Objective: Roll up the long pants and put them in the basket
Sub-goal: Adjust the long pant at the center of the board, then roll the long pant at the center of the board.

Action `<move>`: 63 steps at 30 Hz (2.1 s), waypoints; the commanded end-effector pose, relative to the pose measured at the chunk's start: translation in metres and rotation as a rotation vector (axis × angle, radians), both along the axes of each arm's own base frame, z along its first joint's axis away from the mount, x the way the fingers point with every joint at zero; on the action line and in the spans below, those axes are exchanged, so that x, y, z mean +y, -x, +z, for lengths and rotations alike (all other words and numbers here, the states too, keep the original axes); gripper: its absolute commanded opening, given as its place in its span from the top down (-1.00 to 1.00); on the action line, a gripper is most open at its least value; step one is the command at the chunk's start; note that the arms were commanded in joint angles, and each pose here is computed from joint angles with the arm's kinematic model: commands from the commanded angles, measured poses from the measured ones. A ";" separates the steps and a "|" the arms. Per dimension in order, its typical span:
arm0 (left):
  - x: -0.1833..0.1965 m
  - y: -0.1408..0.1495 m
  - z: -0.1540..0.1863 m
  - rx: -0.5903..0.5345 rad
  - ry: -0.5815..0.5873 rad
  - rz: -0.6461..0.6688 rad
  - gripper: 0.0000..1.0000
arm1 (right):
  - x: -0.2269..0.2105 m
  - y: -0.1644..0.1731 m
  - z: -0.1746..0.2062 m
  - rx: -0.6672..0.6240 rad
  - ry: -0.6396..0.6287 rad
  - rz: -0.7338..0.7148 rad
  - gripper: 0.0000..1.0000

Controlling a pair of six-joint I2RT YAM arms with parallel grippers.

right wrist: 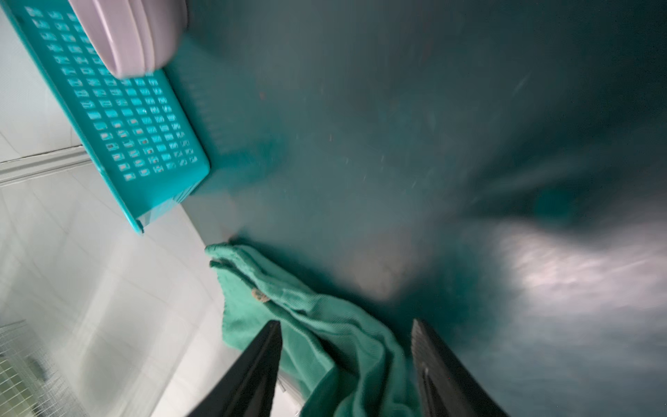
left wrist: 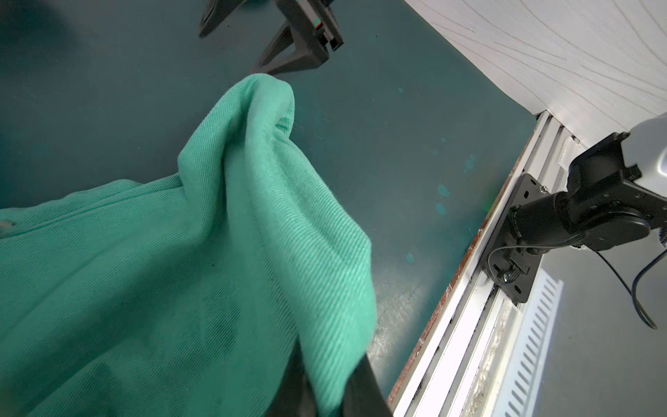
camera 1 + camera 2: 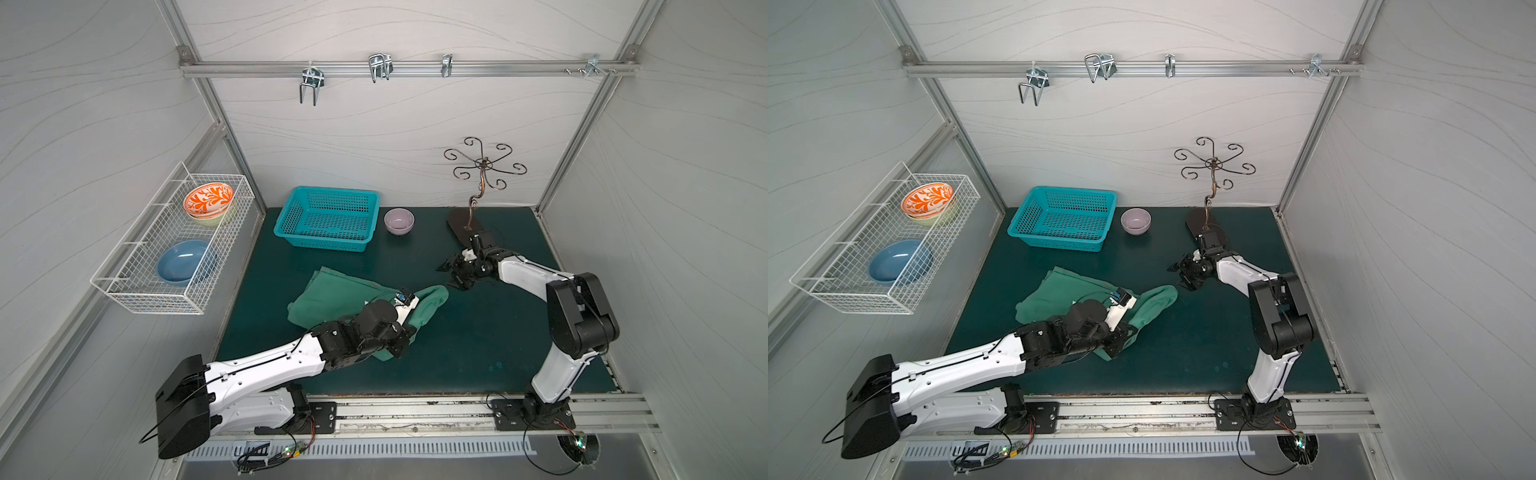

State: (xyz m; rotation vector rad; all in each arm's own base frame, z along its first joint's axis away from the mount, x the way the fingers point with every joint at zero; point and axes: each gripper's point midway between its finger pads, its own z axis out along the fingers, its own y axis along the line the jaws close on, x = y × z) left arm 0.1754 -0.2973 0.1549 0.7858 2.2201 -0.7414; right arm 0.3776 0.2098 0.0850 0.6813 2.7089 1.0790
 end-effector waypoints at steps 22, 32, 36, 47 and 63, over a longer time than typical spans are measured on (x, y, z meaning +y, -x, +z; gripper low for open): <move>-0.084 0.021 0.042 0.072 0.093 -0.295 -1.00 | -0.095 0.131 0.054 -0.027 0.115 0.013 -0.69; 0.052 -0.083 0.037 0.171 0.063 0.442 -0.99 | -0.010 0.149 -0.002 0.026 0.061 0.254 -0.52; 0.117 -0.097 0.005 0.292 0.042 0.702 -0.95 | -0.005 0.144 -0.027 0.035 0.087 0.283 -0.43; 0.170 -0.098 -0.036 0.376 -0.012 0.918 -0.58 | 0.013 0.137 -0.052 0.022 0.077 0.336 0.32; 0.188 -0.098 -0.059 0.478 -0.140 0.980 -0.30 | -0.093 0.139 -0.033 0.025 0.131 0.103 1.00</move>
